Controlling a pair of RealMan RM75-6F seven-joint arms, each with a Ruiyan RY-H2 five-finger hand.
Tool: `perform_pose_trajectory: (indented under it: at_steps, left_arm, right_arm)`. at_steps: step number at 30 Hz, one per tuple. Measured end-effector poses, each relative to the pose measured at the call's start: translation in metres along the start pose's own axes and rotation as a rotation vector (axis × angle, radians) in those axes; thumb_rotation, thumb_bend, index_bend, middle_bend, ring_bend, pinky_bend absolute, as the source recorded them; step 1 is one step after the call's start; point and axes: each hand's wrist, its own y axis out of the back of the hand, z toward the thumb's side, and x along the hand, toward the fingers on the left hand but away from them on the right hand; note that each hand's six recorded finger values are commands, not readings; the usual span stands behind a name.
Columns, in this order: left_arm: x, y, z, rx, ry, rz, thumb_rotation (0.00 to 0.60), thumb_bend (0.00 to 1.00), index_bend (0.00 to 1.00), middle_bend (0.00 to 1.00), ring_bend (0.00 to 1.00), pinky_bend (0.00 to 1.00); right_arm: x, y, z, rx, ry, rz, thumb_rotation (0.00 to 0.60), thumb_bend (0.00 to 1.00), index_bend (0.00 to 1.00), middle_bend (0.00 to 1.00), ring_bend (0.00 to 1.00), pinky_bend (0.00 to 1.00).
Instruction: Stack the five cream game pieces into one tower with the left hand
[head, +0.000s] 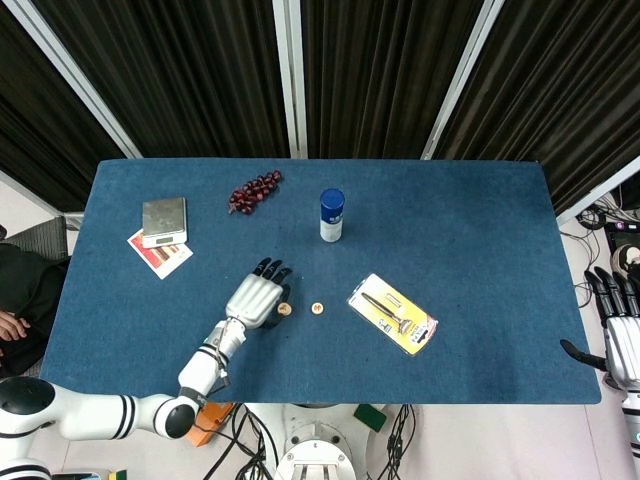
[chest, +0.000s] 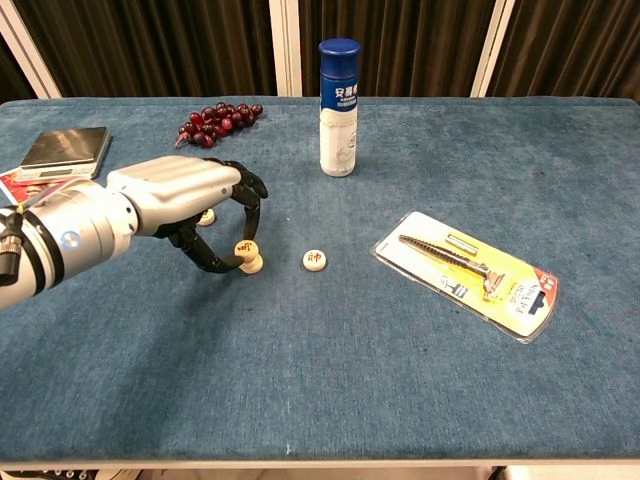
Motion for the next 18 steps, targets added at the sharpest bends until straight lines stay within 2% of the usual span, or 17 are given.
perform_pose_trajectory:
  at_steps: [15, 18]
  left_arm:
    - [-0.0013, -0.0022, 0.0013, -0.002, -0.005, -0.012, 0.6, 0.31, 0.43, 0.1, 0.0, 0.0]
    - [-0.0016, -0.0011, 0.002, -0.003, -0.007, -0.008, 0.6, 0.31, 0.4, 0.09, 0.0, 0.0]
  right_arm:
    - [0.0005, 0.0001, 0.0, -0.002, 0.0, -0.003, 0.6, 0.17, 0.0, 0.1, 0.0, 0.06]
    - [0.0007, 0.0002, -0.0002, -0.002, 0.0, -0.004, 0.6, 0.17, 0.0, 0.1, 0.0, 0.06]
